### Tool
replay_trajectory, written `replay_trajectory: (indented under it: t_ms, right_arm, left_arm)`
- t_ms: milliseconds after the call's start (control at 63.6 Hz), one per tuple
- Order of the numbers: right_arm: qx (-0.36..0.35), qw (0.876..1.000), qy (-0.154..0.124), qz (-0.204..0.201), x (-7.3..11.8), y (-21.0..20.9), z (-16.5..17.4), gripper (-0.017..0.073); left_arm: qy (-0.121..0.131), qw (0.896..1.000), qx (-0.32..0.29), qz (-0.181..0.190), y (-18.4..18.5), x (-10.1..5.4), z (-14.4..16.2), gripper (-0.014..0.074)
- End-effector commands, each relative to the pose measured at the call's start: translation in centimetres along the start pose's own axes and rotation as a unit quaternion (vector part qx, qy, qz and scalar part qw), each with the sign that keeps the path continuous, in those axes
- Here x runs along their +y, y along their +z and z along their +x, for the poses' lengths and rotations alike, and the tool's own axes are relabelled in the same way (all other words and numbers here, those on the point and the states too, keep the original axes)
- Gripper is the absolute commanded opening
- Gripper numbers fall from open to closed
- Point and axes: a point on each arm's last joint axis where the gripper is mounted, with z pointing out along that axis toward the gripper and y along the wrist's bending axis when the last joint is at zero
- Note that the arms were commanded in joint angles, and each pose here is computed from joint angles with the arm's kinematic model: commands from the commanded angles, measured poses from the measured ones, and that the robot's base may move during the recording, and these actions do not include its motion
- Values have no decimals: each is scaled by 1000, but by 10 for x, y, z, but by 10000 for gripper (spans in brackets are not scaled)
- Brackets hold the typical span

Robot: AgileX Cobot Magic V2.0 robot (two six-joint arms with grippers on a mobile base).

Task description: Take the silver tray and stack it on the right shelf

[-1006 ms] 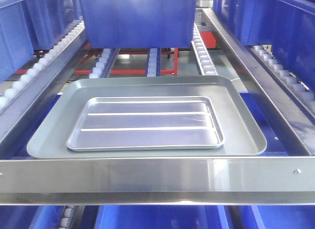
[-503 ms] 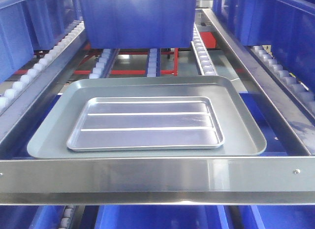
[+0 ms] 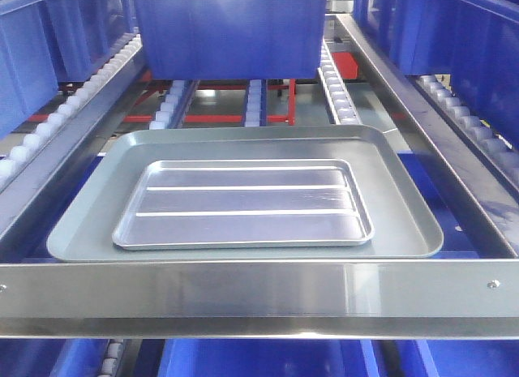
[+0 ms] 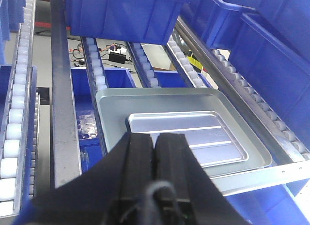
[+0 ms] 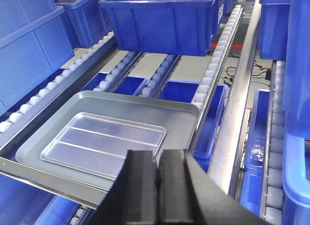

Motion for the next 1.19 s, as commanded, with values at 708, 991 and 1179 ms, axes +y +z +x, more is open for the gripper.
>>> replay_trajectory:
  t_ms: [708,991,1179]
  right_arm:
    - [-47,999,-9,0,1,-2,-15,49]
    - [-47,999,-9,0,1,-2,-15,49]
    - [-47,999,-9,0,1,-2,-15,49]
  left_arm:
    - [34,967,-123,-222,23,35,70,-93]
    - [33,966,-120,-226,30,43,94,-93]
    - [32,966,-119,-226,30,43,94,-93]
